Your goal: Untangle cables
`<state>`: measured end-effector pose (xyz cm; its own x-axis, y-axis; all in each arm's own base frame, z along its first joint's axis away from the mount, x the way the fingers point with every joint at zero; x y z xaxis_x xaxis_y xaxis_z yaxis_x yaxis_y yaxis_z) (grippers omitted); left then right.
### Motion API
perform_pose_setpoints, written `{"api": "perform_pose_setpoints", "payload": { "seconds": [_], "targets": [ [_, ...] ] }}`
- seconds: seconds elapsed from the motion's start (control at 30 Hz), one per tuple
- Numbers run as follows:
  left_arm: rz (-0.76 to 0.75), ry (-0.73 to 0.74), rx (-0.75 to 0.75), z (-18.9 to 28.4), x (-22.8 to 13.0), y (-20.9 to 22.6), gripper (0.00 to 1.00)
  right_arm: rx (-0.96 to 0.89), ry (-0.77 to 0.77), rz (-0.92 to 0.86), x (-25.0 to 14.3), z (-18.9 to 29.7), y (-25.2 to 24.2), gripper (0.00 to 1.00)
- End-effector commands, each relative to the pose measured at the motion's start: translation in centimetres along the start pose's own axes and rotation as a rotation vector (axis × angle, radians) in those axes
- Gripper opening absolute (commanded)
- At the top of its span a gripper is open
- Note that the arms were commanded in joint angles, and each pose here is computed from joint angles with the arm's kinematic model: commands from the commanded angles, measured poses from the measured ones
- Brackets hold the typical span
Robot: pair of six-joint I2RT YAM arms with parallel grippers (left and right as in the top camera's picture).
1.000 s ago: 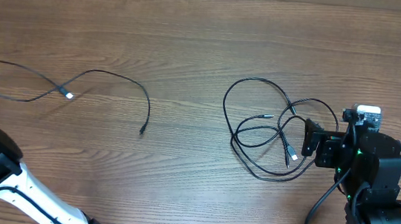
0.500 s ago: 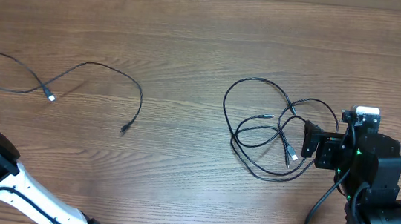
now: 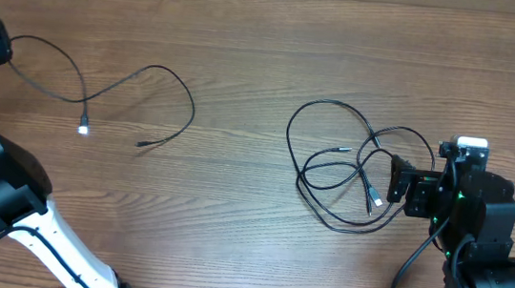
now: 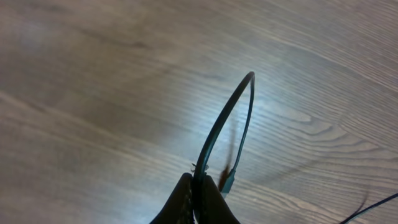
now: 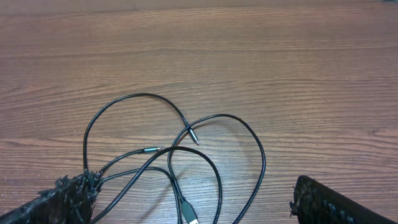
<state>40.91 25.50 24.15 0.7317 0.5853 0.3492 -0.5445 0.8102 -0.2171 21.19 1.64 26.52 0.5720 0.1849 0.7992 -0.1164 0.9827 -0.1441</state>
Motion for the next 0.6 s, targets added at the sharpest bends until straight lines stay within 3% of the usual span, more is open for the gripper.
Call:
{"api": "perform_pose_setpoints", "payload": {
  "seconds": [0.0,0.2,0.23,0.27,0.3,0.57],
  "targets": [
    [-0.067,-0.057,0.004,1.74,0.62,-0.83,0.04,-0.003,-0.022,-0.011,0.65,0.51,-0.14,1.0],
    [-0.071,-0.06,0.001,1.71,0.67,-1.05,0.06,-0.002,-0.021,-0.011,0.64,0.51,-0.14,1.0],
    [-0.07,-0.059,0.001,1.71,0.66,-1.05,0.17,-0.002,-0.021,-0.011,0.64,0.51,-0.14,1.0],
    [-0.069,-0.058,0.001,1.71,0.64,-1.05,0.45,-0.002,-0.021,-0.011,0.64,0.51,-0.14,1.0],
    [-0.07,-0.057,0.001,1.71,0.61,-1.05,0.99,-0.002,-0.021,-0.011,0.64,0.5,-0.14,1.0],
    [-0.068,-0.051,-0.011,1.68,0.5,-1.28,1.0,-0.001,-0.012,-0.01,0.59,0.26,-0.11,1.0]
  ]
}}
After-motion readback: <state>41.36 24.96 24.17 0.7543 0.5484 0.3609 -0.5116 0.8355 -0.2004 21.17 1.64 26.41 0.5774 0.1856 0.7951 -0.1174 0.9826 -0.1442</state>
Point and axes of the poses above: each gripper's point midway between its finger pads, its own z axis back along the fingers, its own y axis along the line the jaws close on, x = y × z, the point moved 6 cm from there along z, back along the fingers, and after that the axes turned 12 degrees about z, right-handed, at the moved point
